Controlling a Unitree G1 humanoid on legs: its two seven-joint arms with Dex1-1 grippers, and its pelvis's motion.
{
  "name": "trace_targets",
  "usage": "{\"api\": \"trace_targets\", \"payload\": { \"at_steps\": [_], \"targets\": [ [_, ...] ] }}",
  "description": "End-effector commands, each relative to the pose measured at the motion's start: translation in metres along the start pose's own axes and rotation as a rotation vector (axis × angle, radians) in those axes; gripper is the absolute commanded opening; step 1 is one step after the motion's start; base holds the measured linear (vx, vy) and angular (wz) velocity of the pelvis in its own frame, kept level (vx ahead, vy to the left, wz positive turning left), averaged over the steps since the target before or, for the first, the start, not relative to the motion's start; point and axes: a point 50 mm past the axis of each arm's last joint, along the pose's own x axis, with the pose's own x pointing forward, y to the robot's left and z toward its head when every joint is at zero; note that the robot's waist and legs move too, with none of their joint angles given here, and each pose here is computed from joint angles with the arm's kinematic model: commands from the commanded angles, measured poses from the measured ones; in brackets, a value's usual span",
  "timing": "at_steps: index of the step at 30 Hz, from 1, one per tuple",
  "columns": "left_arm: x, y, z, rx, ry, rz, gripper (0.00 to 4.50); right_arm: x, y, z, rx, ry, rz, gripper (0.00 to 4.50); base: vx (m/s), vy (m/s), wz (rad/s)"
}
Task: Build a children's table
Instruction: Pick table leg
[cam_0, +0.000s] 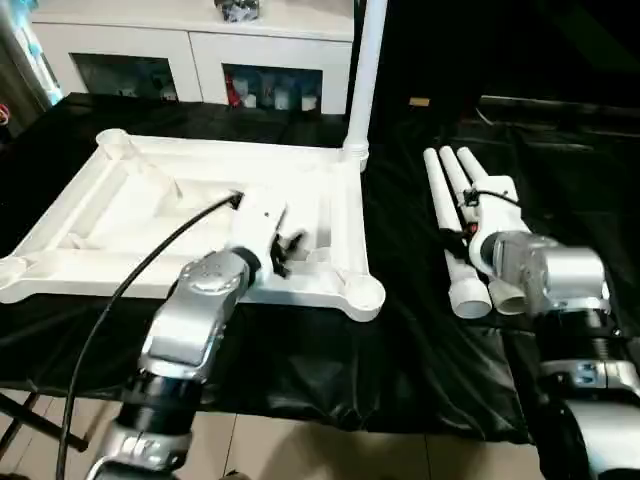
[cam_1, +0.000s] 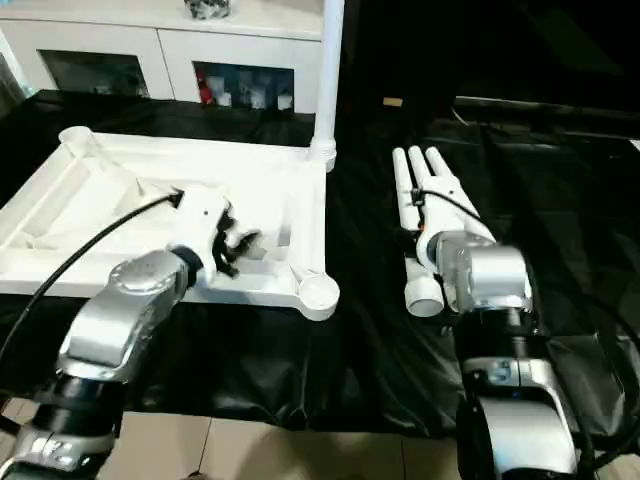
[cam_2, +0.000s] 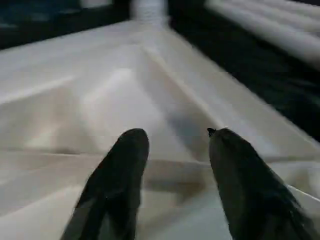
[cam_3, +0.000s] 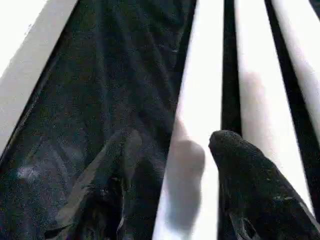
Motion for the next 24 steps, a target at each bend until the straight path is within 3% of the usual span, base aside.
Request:
{"api": "trace_targets", "payload": {
  "at_steps": [1, 3, 7, 14, 23, 24],
  "targets": [
    [-0.009, -0.018, 0.003, 0.012, 0.009, -0.228, 2.79, -0.003, -0.008, 0.004, 0.003, 0.012, -0.021, 2.90, 0.000, 0.000, 0.00],
    [-0.015, -0.025, 0.002, 0.045, 0.025, -0.330, 2.79, -0.001, -0.009, 0.001, -0.010, 0.031, -0.025, 2.90, 0.000, 0.000, 0.00],
    [-0.021, -0.033, -0.002, 0.094, 0.044, -0.431, 3.17, 0.002, -0.011, -0.001, -0.014, 0.051, -0.041, 3.42, 0.000, 0.000, 0.00],
    [-0.020, -0.027, 0.001, 0.139, 0.039, -0.389, 3.70, 0.009, -0.006, -0.010, 0.003, 0.140, 0.004, 3.98, 0.000, 0.000, 0.00],
    [-0.020, -0.025, 0.006, 0.137, 0.036, -0.418, 3.86, 0.017, 0.001, -0.013, 0.070, 0.226, 0.100, 4.05, 0.000, 0.000, 0.00],
    [-0.021, -0.025, 0.007, 0.136, 0.036, -0.418, 3.87, 0.018, 0.001, -0.013, 0.068, 0.227, 0.100, 3.78, 0.000, 0.000, 0.00]
  ]
}}
